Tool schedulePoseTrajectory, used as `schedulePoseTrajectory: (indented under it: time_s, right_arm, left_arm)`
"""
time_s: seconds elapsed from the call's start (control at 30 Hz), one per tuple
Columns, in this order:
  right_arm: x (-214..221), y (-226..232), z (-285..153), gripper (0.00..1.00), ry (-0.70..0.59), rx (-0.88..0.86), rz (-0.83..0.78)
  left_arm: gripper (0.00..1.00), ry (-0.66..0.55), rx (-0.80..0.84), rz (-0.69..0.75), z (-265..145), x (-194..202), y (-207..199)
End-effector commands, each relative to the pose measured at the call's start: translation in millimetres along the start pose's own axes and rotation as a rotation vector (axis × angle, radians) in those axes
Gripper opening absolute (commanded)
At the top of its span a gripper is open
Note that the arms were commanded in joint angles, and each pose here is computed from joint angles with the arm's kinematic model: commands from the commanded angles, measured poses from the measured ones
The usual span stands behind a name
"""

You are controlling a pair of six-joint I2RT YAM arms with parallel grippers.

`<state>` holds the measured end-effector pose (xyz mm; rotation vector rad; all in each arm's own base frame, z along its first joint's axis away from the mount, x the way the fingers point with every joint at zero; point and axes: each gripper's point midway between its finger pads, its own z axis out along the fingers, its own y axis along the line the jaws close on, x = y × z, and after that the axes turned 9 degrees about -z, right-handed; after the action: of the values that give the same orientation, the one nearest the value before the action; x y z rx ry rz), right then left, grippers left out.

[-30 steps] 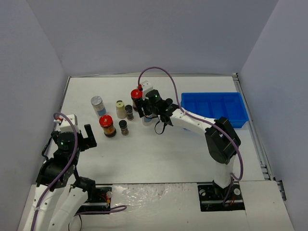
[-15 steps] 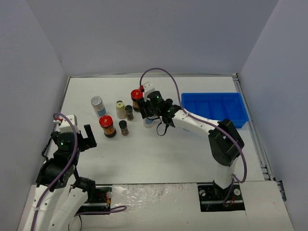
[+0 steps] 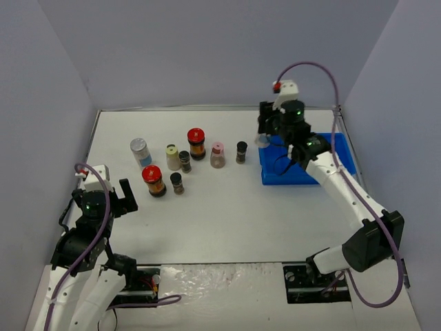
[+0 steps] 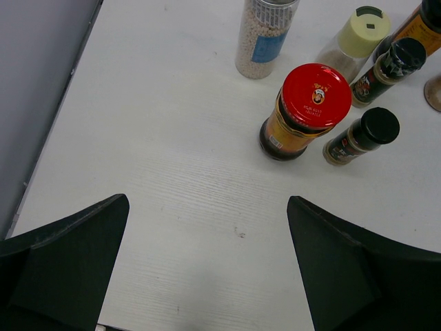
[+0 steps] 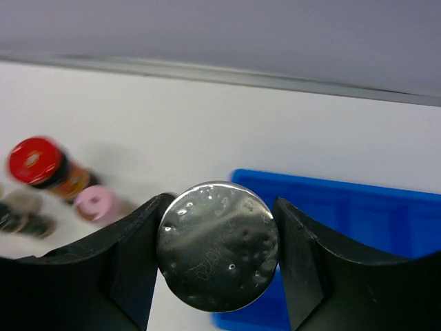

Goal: Organize the condiment bottles

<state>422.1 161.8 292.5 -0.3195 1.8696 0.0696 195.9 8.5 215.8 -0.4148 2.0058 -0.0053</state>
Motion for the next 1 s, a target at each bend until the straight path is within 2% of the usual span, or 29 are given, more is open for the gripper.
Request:
schedulePoseTrajectory:
  time_s: [0.0, 0.3, 0.57, 0.97]
  right_arm:
    - [-45.2, -110.7, -25.5, 0.0, -0.126, 0.244, 0.068]
    - [-1.0, -259.1, -21.6, 0.0, -0.027, 0.516, 0.158]
    - [28.8, -305.3, 2.1, 0.0, 0.013, 0.57, 0.188]
    - [65.3, -328.1, 26.8, 0.0, 0.001, 0.582, 0.198]
  left_arm:
    - [0.97, -0.063, 0.006, -0.04, 0.9, -17.3, -5.0]
    - [0.97, -0.074, 0.005, -0.045, -0.3, -18.8, -3.5]
    - [0.97, -0.068, 0.014, -0.042, 2.4, -18.1, -5.1]
    - [0.97, -0.061, 0.032, -0.038, 3.2, -17.5, -8.9]
